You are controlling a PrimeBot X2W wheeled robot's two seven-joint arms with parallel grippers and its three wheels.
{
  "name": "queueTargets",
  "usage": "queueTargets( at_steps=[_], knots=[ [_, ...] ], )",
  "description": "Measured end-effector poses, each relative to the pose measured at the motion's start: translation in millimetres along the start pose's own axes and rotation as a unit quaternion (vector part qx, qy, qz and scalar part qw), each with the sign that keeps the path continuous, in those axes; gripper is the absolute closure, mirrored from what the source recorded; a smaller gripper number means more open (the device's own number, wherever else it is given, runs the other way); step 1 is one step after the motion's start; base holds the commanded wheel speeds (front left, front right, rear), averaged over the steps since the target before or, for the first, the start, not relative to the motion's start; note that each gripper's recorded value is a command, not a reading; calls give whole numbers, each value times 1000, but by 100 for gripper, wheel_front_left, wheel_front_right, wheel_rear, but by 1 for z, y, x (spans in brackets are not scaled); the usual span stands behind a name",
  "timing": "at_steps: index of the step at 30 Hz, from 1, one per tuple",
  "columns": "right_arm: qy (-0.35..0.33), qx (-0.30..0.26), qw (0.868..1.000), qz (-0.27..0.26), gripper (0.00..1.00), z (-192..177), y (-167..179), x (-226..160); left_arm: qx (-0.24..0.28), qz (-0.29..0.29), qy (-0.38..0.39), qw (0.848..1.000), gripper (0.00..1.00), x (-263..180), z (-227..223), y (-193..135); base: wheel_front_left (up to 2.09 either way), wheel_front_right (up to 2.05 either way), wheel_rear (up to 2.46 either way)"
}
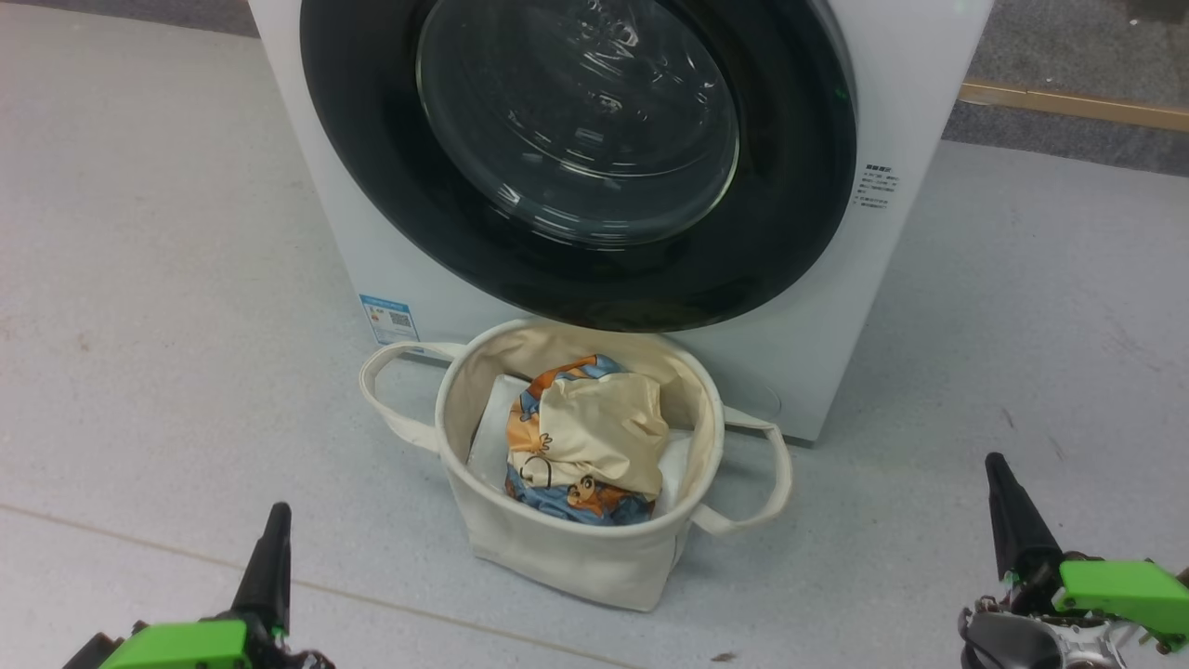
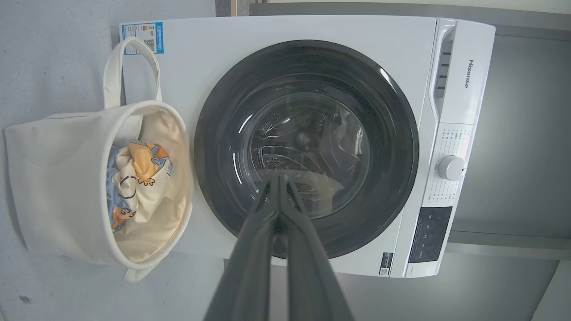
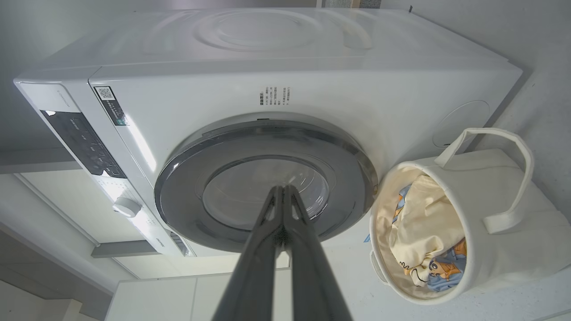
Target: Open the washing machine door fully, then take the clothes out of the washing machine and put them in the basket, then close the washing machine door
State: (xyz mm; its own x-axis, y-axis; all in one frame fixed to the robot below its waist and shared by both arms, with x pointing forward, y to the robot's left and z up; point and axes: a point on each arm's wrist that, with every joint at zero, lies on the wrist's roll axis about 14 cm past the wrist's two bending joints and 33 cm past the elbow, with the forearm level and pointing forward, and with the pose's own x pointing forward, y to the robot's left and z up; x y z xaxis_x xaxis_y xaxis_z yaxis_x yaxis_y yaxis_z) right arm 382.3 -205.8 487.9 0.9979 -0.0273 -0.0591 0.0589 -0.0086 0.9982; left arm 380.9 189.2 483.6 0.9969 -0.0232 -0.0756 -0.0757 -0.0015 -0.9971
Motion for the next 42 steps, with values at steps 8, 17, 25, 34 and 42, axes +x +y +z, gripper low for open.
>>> queueTargets(
  at_steps=[8, 17, 25, 34, 42],
  knots=[
    [0, 0, 1000, 0, 100, 0, 0, 0, 0, 0, 0, 1000, 100, 0, 0, 0, 0, 0, 0],
    [0, 0, 1000, 0, 100, 0, 0, 0, 0, 0, 0, 1000, 100, 0, 0, 0, 0, 0, 0],
    [0, 0, 1000, 0, 100, 0, 0, 0, 0, 0, 0, 1000, 100, 0, 0, 0, 0, 0, 0],
    [0, 0, 1000, 0, 100, 0, 0, 0, 0, 0, 0, 1000, 100, 0, 0, 0, 0, 0, 0],
    [0, 0, 1000, 0, 100, 0, 0, 0, 0, 0, 0, 1000, 100, 0, 0, 0, 0, 0, 0]
  ],
)
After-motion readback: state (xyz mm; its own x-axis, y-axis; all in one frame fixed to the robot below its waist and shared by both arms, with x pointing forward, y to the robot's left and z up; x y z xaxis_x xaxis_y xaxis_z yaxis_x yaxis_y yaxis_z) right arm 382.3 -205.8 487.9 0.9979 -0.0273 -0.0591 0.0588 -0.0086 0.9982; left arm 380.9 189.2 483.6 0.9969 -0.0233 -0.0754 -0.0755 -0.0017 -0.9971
